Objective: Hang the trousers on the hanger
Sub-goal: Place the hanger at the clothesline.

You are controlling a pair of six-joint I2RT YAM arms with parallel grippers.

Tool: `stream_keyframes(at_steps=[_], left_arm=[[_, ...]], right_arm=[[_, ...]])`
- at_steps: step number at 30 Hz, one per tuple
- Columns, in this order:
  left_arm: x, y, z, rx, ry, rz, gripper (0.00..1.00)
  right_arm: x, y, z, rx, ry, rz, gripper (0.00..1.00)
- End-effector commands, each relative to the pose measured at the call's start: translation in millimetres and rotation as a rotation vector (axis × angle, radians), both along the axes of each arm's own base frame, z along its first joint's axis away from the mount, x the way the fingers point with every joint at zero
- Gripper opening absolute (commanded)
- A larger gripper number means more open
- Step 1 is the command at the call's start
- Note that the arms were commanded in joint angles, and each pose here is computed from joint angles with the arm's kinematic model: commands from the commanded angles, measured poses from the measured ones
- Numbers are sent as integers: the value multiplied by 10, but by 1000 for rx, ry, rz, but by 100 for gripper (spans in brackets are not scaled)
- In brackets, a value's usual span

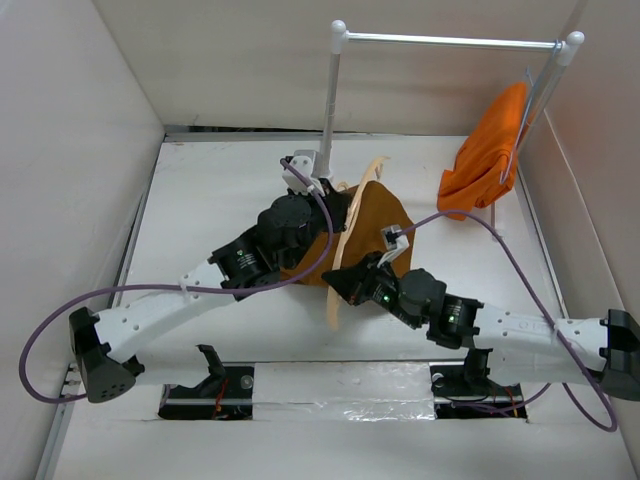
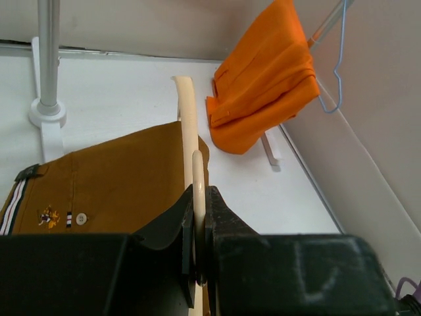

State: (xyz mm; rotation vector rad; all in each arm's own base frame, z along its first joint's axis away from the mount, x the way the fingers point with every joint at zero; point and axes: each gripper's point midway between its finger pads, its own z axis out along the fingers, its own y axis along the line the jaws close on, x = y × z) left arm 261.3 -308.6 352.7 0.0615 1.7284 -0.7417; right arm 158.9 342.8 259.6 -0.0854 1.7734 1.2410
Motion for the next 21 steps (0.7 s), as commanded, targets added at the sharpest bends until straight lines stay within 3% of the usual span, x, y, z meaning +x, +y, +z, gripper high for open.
stream_keyframes(at_steps=[1,3,4,7,10,13,16,21], left_arm=[[-31,-164,513,-138,-77,-58,0],[-77,-225,656,-142,-108,-106,11],[-75,-238,699,-127,-125,-114,25],[-98,-187,1134,-139,-185,-118,49],[-122,-39,1452,-156,-244,-105,63],[-147,224,1707,-184,-287,-64,69],[-272,542,1856,-236,-330,-21,68],[-171,773,1270,-177,-272,94,63]], right_arm=[[-87,-78,793,220,-126,28,0],[-54,-188,973,260,-143,21,0],[15,-263,1033,276,-147,3,0],[67,-440,1304,333,-178,-5,0],[284,-624,1505,351,-213,-37,0],[362,-689,1644,366,-242,-21,0],[536,-793,1867,363,-293,-22,0],[865,-864,2275,309,-379,-5,0]])
